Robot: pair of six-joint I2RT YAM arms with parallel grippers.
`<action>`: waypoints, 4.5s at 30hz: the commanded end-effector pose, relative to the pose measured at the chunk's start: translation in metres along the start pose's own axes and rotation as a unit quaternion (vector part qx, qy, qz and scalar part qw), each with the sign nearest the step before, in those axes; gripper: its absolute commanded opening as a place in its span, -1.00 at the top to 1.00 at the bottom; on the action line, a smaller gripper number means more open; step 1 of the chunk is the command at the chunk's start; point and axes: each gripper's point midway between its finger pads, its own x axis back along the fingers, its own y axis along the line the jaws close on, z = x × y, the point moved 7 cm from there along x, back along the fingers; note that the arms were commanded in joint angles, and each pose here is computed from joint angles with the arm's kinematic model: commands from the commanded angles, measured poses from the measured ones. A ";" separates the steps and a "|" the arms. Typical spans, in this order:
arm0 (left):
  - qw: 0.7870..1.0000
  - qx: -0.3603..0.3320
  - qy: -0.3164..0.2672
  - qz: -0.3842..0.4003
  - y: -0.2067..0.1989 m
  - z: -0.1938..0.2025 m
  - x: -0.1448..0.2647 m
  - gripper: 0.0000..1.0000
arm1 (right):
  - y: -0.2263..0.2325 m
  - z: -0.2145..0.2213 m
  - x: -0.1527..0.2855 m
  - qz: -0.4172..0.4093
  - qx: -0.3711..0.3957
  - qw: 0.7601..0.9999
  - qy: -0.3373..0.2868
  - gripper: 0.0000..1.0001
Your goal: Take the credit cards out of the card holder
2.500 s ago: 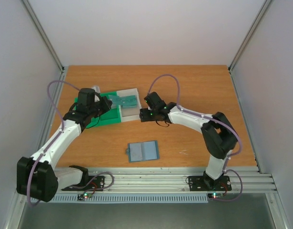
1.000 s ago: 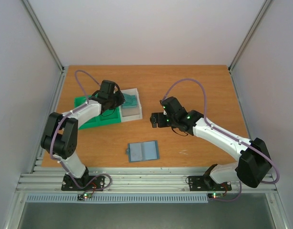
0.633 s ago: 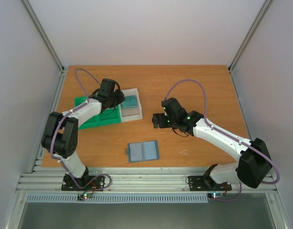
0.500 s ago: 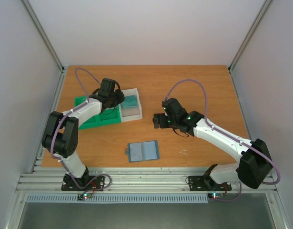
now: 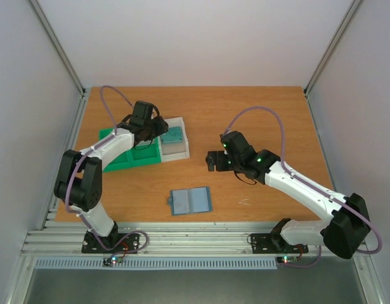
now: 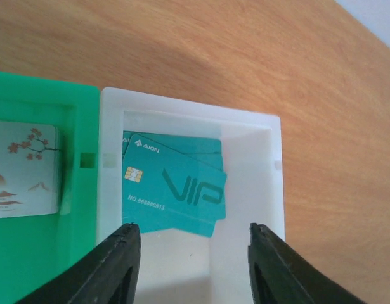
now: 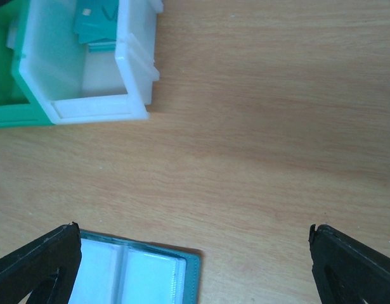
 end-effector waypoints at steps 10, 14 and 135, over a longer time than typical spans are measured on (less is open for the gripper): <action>0.996 -0.089 -0.005 0.028 -0.011 0.014 0.100 -0.72 | 0.015 0.008 0.029 -0.099 -0.032 0.995 0.010 -0.97; 0.995 -0.097 0.009 0.032 -0.004 0.029 0.126 -0.67 | 0.018 0.009 0.029 -0.114 -0.045 0.992 0.025 -0.92; 0.960 -0.095 0.234 0.119 0.029 0.206 0.125 0.99 | 0.096 0.115 -0.074 -0.091 -0.012 0.974 0.206 -0.58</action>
